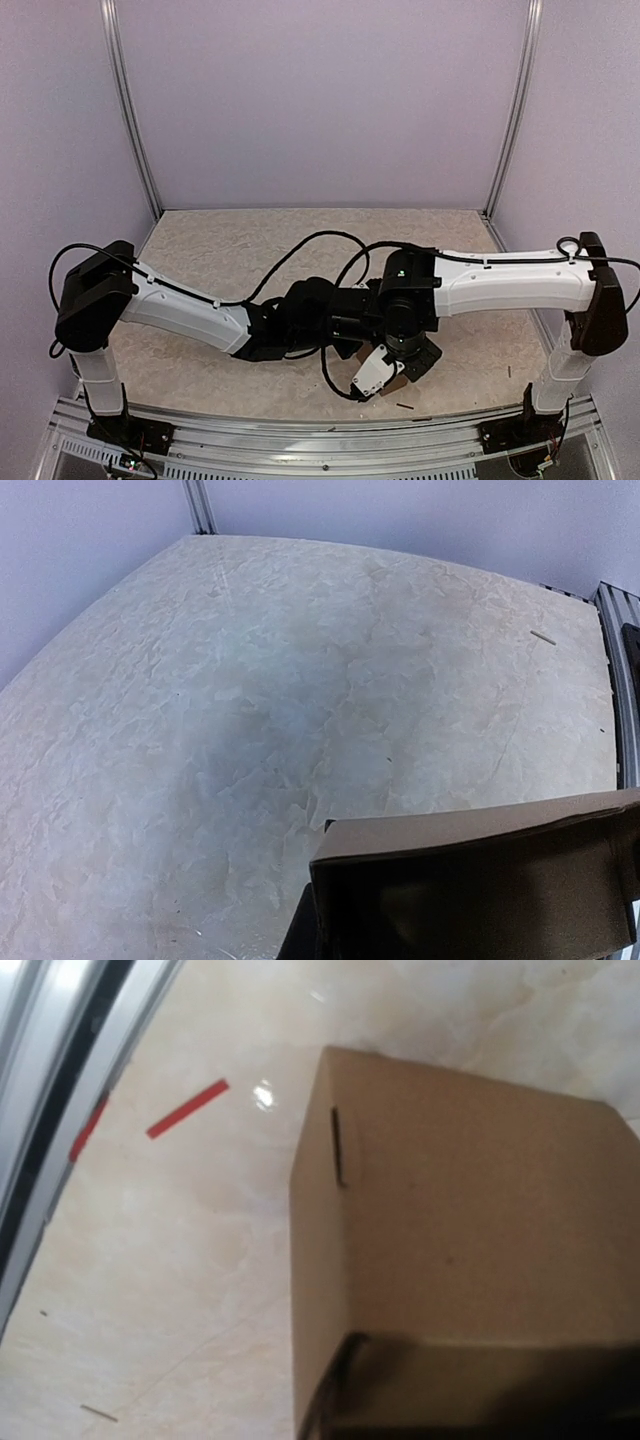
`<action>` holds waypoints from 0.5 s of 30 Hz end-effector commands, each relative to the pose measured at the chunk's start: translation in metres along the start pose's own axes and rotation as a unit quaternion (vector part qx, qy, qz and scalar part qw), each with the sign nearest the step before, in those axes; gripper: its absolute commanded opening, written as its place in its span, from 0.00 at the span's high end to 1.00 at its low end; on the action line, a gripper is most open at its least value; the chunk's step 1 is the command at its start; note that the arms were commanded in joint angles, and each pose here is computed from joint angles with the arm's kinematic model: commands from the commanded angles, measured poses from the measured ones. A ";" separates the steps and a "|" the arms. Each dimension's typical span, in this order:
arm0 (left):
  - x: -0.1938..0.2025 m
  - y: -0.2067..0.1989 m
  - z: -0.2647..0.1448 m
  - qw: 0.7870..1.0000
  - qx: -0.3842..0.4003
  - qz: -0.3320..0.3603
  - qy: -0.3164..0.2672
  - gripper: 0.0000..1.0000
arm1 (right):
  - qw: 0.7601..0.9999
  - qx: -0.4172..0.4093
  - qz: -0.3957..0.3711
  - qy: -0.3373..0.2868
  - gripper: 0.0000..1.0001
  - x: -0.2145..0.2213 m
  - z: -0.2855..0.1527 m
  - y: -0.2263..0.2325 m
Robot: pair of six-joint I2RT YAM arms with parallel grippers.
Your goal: Fold the paper box
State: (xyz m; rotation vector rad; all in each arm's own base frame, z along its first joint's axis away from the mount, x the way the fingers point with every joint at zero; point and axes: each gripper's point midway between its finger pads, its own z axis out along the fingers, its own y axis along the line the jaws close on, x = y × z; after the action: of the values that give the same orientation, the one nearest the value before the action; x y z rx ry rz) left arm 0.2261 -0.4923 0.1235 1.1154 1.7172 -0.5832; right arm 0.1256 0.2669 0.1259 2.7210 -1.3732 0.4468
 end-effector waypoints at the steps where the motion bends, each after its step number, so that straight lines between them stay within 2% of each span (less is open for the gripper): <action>1: 0.043 0.008 -0.003 0.998 -0.015 0.002 0.061 1.00 | 0.999 -0.044 -0.012 0.024 1.00 -0.011 0.020 0.012; 15: 0.047 0.013 -0.007 0.999 -0.015 -0.007 0.047 1.00 | 0.998 -0.030 -0.011 0.049 1.00 -0.014 0.024 0.006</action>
State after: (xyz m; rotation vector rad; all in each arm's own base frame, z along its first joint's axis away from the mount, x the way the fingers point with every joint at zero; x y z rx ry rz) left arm 0.2294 -0.4853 0.1224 1.0742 1.6980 -0.6019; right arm 0.1301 0.2685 0.1215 2.6816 -1.3423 0.5753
